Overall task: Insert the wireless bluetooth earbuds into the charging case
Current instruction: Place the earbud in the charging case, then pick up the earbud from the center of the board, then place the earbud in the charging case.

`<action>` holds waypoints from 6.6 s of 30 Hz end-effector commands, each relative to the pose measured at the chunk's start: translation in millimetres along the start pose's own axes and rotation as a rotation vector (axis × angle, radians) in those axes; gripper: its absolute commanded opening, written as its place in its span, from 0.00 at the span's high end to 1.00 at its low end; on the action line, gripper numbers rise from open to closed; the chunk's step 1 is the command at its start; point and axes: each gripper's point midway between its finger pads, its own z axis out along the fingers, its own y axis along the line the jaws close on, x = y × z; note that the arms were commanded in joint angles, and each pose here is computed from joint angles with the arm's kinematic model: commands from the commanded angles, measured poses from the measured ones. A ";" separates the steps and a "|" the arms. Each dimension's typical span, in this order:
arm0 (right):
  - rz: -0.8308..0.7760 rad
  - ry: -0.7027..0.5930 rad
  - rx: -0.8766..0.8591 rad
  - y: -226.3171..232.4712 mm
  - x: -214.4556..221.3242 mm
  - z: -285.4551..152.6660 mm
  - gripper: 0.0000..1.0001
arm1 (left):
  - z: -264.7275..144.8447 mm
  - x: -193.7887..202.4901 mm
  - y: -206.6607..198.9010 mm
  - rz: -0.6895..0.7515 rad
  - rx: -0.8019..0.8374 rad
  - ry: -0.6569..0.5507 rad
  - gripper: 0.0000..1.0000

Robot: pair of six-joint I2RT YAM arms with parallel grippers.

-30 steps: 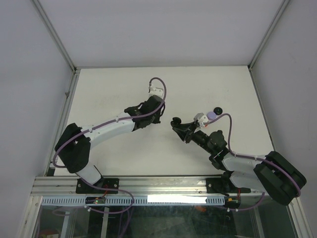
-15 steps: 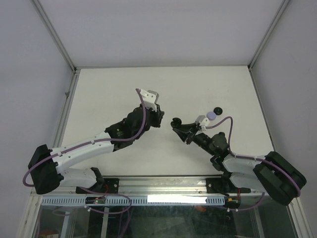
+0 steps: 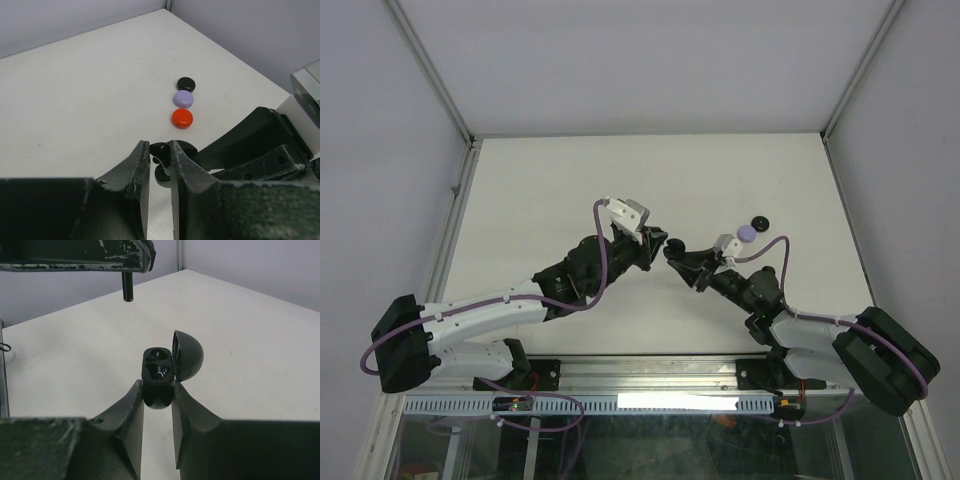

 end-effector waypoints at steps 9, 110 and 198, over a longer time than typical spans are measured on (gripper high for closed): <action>-0.056 -0.131 -0.032 5.5 -40.7 4.9 1.00 | 12.2 5.3 -23.9 0.017 0.075 -0.043 0.86; 0.009 -0.041 0.023 -4.8 -11.3 6.6 1.00 | 28.9 183.8 156.4 -0.372 -0.288 0.735 0.31; -0.092 -0.151 -0.070 3.3 -55.8 41.4 1.00 | -10.3 -47.9 14.7 -0.327 0.308 0.125 0.96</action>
